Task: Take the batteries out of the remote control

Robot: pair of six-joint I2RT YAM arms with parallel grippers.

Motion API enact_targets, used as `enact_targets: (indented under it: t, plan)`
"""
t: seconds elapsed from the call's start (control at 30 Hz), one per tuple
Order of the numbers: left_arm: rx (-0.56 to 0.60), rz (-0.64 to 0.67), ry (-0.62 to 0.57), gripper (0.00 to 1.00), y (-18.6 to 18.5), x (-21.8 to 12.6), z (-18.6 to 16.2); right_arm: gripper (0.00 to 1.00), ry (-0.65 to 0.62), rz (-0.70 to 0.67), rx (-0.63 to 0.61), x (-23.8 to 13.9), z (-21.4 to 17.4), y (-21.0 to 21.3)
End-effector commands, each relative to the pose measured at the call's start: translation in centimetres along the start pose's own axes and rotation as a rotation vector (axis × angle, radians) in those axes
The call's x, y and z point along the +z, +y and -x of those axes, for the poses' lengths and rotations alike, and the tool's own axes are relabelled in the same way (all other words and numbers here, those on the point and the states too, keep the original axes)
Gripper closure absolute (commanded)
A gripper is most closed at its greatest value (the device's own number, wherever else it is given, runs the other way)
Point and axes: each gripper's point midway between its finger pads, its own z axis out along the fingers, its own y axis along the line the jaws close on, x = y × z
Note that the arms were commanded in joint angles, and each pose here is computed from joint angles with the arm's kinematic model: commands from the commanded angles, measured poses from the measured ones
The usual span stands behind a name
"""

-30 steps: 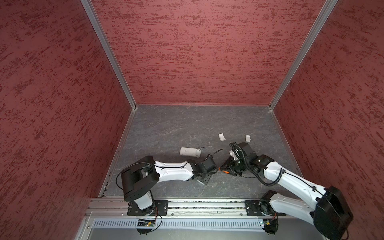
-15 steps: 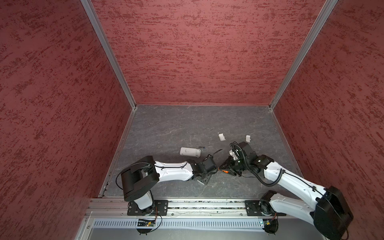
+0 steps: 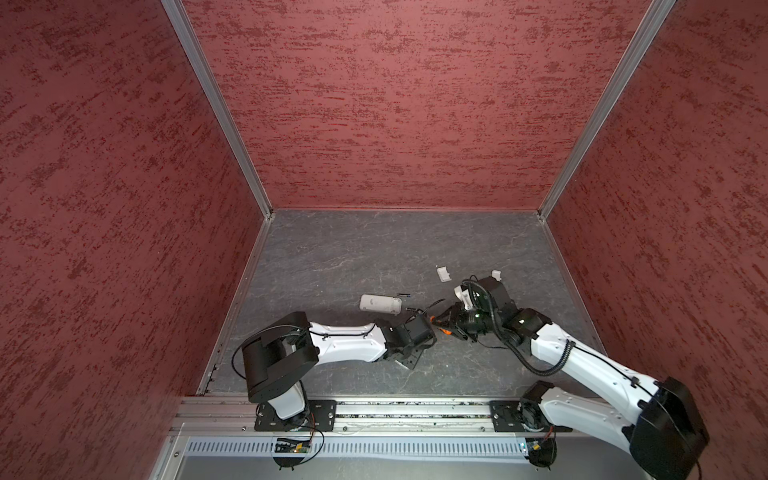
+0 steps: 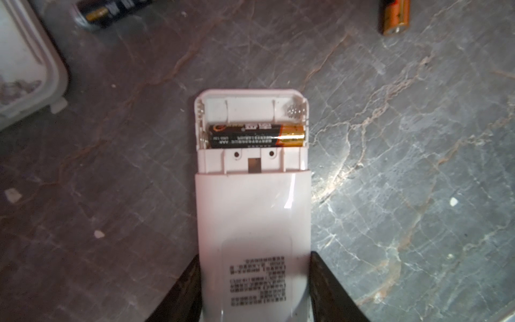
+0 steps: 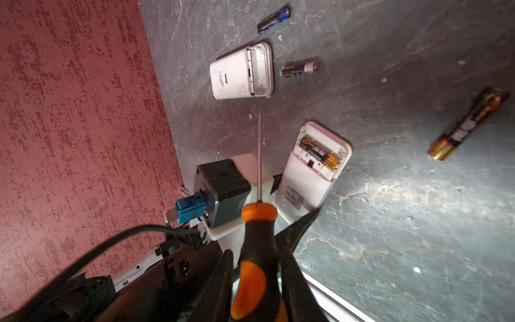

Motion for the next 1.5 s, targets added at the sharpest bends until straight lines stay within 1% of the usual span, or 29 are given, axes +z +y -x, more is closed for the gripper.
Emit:
enact_targets:
  t: [0.0,0.07,0.2,0.27,0.37,0.5,0.7,0.8,0.97,1.1,1.3,1.47]
  plan:
    - [0.026,-0.003,0.179,0.56,0.5,2.7,-5.3,1.00,-0.046,-0.002,-0.039,-0.8,0.8,0.9]
    - [0.019,0.011,0.184,0.53,0.8,2.6,-5.4,1.00,-0.062,-0.023,-0.039,-1.0,1.1,0.4]
    - [-0.013,0.056,0.190,0.33,1.9,2.3,-5.1,1.00,-0.089,-0.039,-0.040,-1.4,1.6,-0.2]
    - [-0.028,0.085,0.195,0.28,2.4,1.9,-5.1,1.00,-0.099,-0.039,-0.046,-1.5,1.8,-0.4]
    - [-0.059,0.126,0.193,0.24,3.0,1.2,-5.1,1.00,-0.111,-0.025,-0.049,-1.7,2.0,-0.5]
    - [-0.111,0.178,0.194,0.22,3.6,0.2,-5.4,1.00,-0.128,-0.015,-0.064,-2.2,2.1,-0.5]
    - [-0.167,0.285,0.215,0.22,4.0,-1.0,-7.2,1.00,-0.149,0.018,-0.089,-3.0,2.5,0.0]
    - [-0.208,0.345,0.209,0.22,4.3,-1.1,-7.6,1.00,-0.150,0.038,-0.101,-3.1,2.6,0.3]
    - [-0.281,0.407,0.187,0.22,5.4,-0.6,-7.7,1.00,-0.126,0.043,-0.111,-2.8,2.2,0.1]
    - [-0.344,0.411,0.163,0.22,6.0,0.0,-7.1,1.00,-0.121,0.034,-0.118,-2.9,1.9,-0.2]
    - [-0.422,0.423,0.124,0.22,7.2,1.1,-5.2,1.00,-0.132,0.040,-0.115,-3.2,1.8,-0.3]
    - [-0.444,0.409,0.088,0.22,7.5,1.6,-2.9,1.00,-0.141,0.042,-0.114,-3.3,1.7,-0.5]
